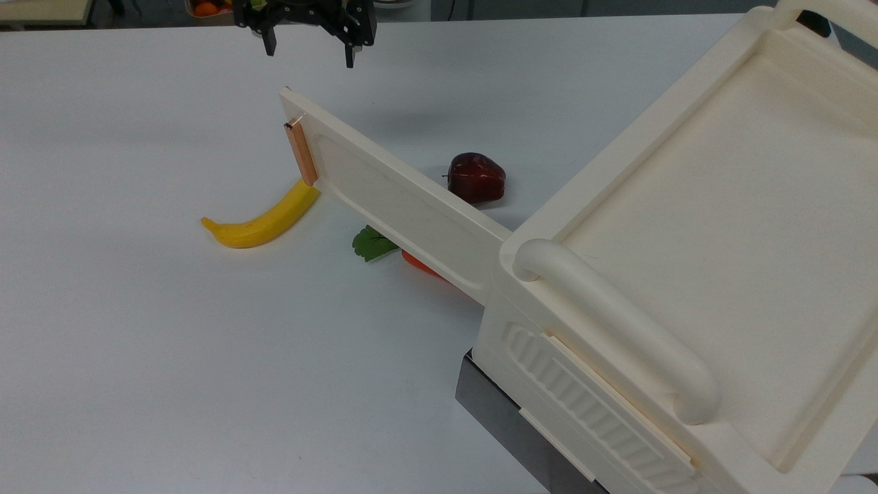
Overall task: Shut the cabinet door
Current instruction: 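Move the gripper down toward the outer edge of the open cream door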
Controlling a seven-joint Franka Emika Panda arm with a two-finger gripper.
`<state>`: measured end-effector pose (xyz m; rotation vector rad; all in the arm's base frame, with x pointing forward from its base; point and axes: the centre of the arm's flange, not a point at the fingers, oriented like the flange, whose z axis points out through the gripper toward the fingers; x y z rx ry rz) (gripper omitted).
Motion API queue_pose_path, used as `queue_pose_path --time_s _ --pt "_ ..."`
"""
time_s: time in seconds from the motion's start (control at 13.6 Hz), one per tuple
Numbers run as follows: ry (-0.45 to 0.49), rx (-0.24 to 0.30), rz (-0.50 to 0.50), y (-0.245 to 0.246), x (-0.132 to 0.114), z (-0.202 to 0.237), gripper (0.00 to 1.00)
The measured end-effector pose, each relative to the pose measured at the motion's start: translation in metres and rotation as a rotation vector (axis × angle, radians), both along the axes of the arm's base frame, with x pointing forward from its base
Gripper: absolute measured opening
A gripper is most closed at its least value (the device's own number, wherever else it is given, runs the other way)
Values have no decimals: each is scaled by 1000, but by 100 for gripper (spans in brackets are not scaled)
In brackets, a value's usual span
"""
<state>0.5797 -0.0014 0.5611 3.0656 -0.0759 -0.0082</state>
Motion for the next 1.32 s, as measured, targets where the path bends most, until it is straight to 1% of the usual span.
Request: queue_pose_path --time_s 0.44,0.51,0.59,0.66,0.81,1.03,1.1,1.32 --pt "-1 0 -7 -4 0 0 100" --pt "-1 0 -8 -4 0 1 94" --pt "-1 0 -9 -5 0 1 92" --pt "-2 -1 -12 -7 0 1 84" --pt "-2 -1 -15 -9 0 1 61" --pt "-3 -1 -17 -10 0 1 13" --pt "-4 -1 -17 -10 0 2 1" --pt "-22 -1 -17 -10 2 11 1"
